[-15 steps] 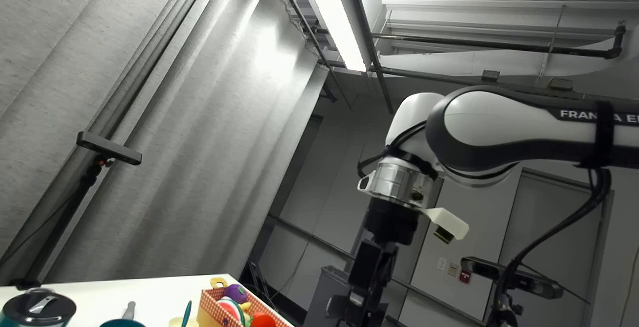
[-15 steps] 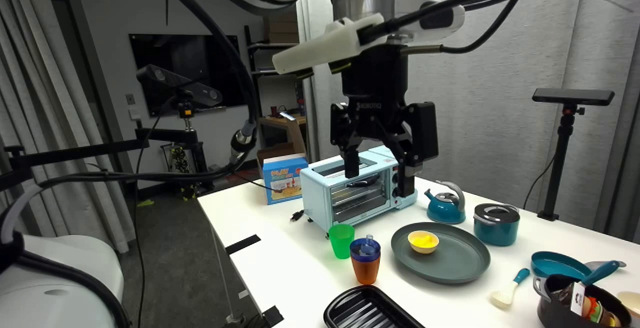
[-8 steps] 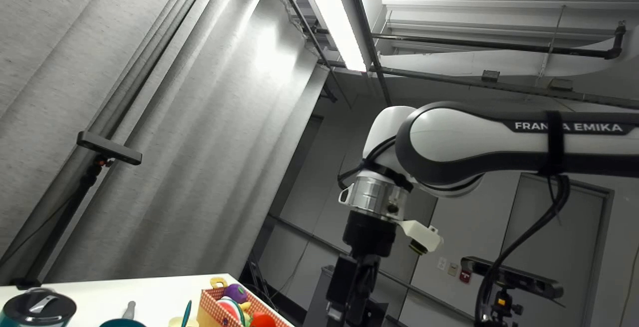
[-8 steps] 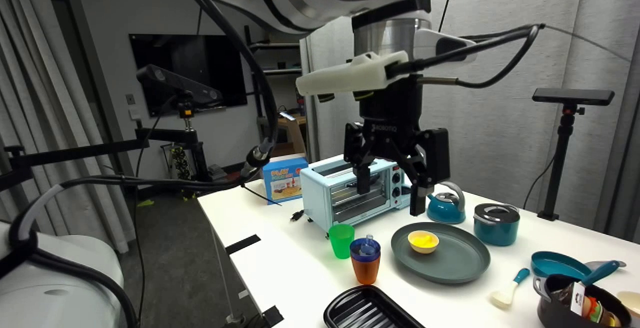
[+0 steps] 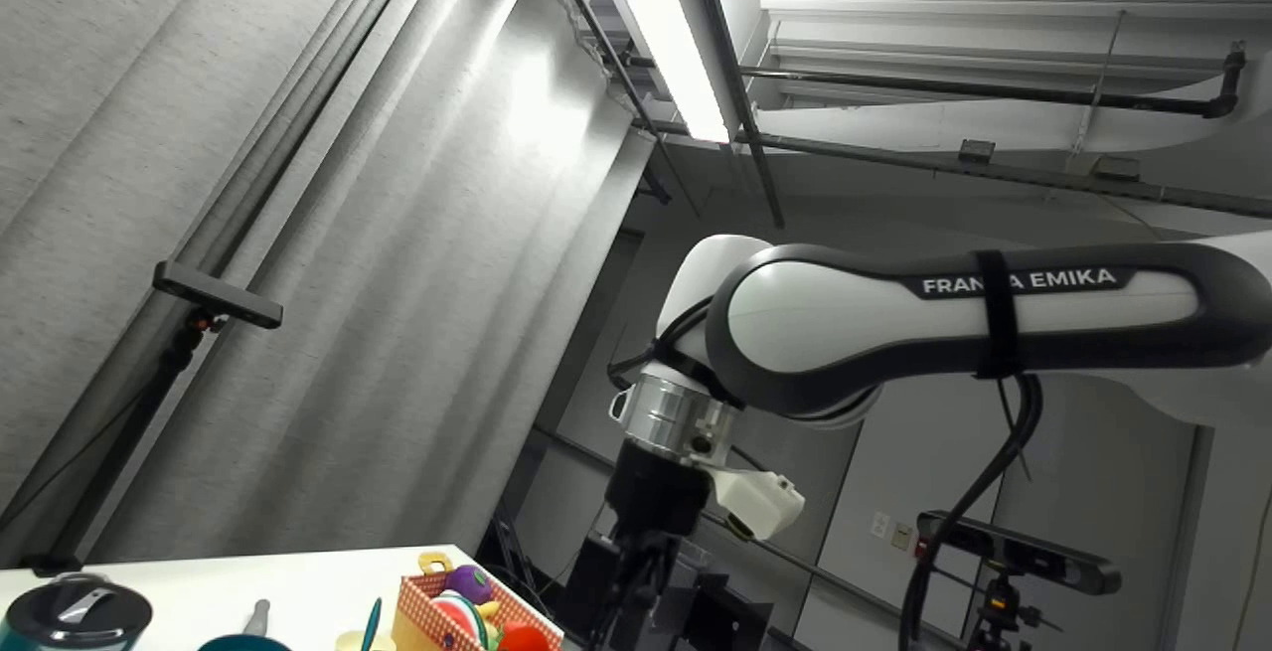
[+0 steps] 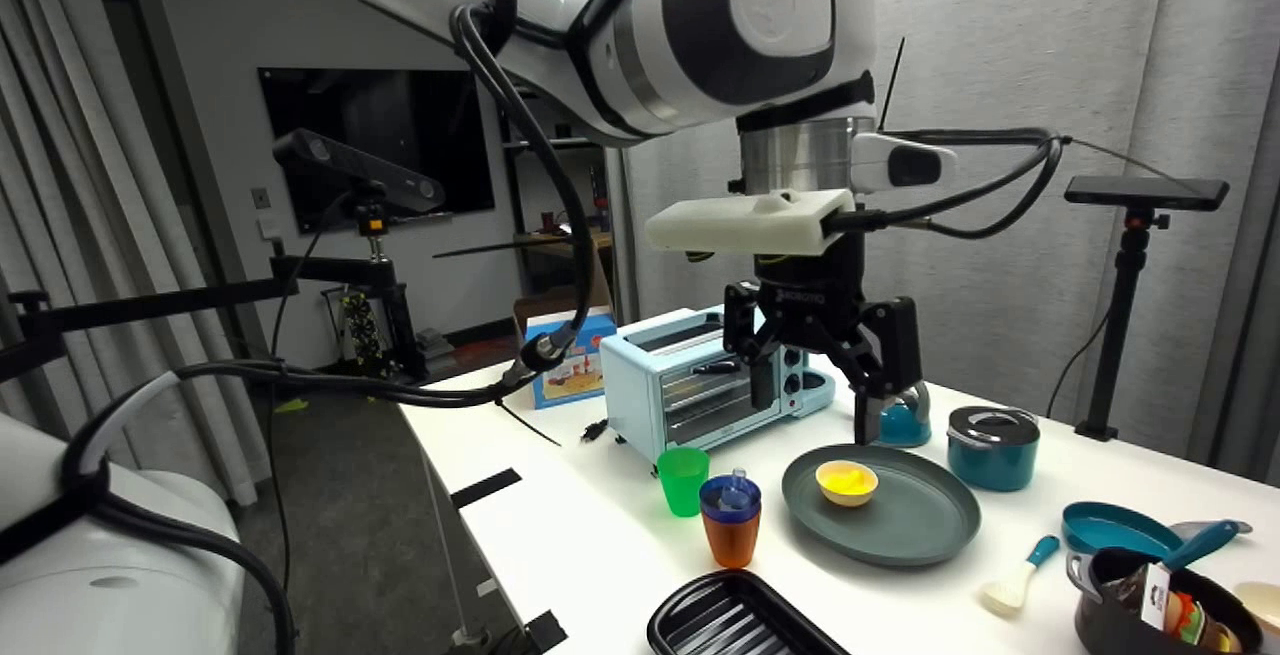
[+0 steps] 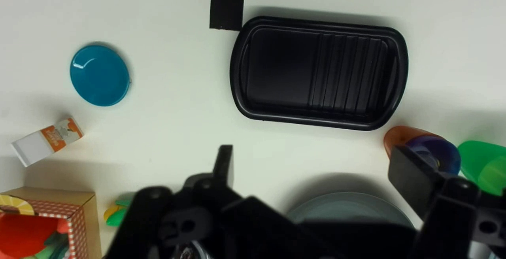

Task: Pour the fries out of the white bowl and onto the grey plate

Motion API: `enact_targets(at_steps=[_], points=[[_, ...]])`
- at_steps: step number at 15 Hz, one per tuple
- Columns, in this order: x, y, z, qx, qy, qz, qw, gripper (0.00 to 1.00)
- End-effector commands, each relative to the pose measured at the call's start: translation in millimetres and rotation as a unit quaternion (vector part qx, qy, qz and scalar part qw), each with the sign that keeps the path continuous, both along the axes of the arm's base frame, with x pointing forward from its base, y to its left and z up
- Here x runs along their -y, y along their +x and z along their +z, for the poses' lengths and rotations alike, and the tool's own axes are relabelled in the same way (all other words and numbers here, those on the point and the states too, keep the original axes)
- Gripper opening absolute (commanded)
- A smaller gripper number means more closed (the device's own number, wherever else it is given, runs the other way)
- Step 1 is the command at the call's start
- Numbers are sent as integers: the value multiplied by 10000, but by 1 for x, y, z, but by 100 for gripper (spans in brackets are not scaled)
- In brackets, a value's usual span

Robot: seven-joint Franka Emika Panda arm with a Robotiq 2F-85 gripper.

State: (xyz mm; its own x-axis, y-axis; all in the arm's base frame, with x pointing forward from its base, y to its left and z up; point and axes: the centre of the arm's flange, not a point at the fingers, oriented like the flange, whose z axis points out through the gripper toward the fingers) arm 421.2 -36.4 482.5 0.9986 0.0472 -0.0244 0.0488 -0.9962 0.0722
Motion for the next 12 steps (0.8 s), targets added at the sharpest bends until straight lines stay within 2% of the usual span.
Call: enact_targets(at_steps=[1,9,12], points=[[-4,4,-4,14,-11,50,10000,100],[-10,8,-7,19,-25,130,9999,100],[-12,20,-15,1,63,245,9997,100]])
